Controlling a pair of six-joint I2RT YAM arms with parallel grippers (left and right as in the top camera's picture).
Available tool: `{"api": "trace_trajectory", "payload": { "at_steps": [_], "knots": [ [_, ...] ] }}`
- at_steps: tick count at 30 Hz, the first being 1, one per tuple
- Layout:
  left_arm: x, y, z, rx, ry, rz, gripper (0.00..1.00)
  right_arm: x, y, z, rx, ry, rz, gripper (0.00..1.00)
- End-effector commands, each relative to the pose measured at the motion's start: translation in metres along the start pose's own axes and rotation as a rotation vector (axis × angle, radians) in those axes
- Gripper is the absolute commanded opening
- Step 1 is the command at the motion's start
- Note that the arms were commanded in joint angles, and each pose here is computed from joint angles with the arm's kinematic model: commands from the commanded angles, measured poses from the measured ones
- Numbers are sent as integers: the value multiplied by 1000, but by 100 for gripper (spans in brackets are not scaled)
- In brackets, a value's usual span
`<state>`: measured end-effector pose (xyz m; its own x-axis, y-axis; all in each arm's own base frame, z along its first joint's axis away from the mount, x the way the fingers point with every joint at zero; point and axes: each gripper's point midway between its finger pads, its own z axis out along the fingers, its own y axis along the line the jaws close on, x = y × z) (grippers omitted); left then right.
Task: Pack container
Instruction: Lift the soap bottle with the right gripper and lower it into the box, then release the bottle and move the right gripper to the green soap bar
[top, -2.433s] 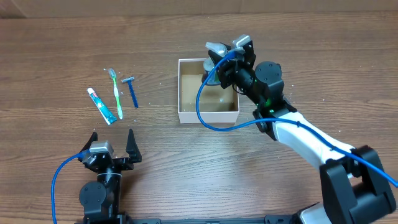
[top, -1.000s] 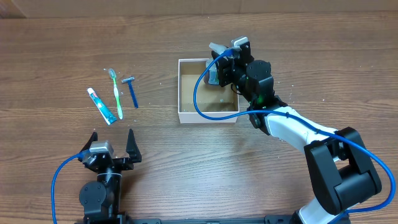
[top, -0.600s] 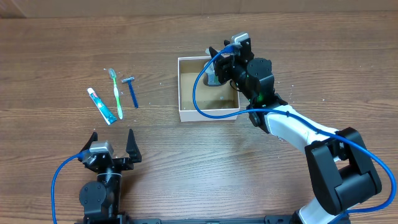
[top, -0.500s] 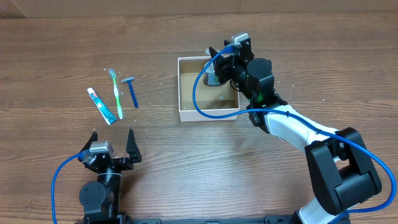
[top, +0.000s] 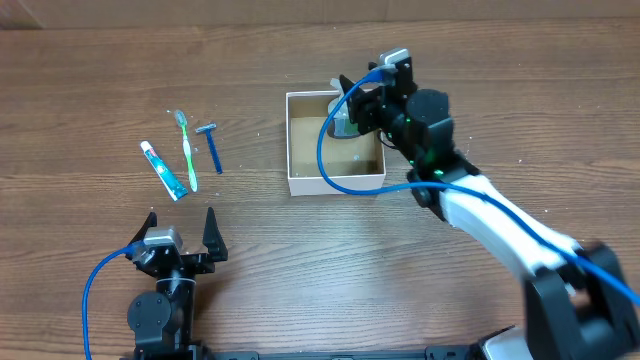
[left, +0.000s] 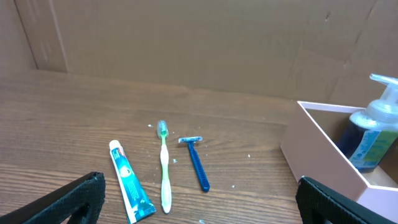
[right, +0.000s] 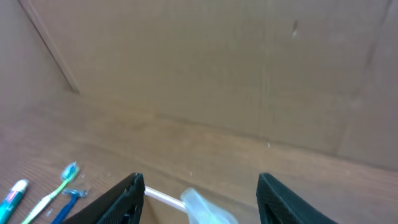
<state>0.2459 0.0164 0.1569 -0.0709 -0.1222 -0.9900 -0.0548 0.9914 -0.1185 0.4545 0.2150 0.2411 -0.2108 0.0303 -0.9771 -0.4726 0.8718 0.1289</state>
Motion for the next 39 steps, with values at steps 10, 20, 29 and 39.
{"api": "trace_trajectory", "payload": {
  "at_steps": [10,20,29,39],
  "knots": [
    [0,2,0,-6,-6,-14,100,-50,-11,-149,226,94,256,61],
    [0,2,0,-6,-6,-14,100,-21,-7,-210,270,229,357,63],
    [0,2,0,-6,-6,-14,100,15,7,-237,230,397,375,72],
    [0,2,0,-6,-6,-14,100,20,22,-238,149,437,397,100]
  ]
}}
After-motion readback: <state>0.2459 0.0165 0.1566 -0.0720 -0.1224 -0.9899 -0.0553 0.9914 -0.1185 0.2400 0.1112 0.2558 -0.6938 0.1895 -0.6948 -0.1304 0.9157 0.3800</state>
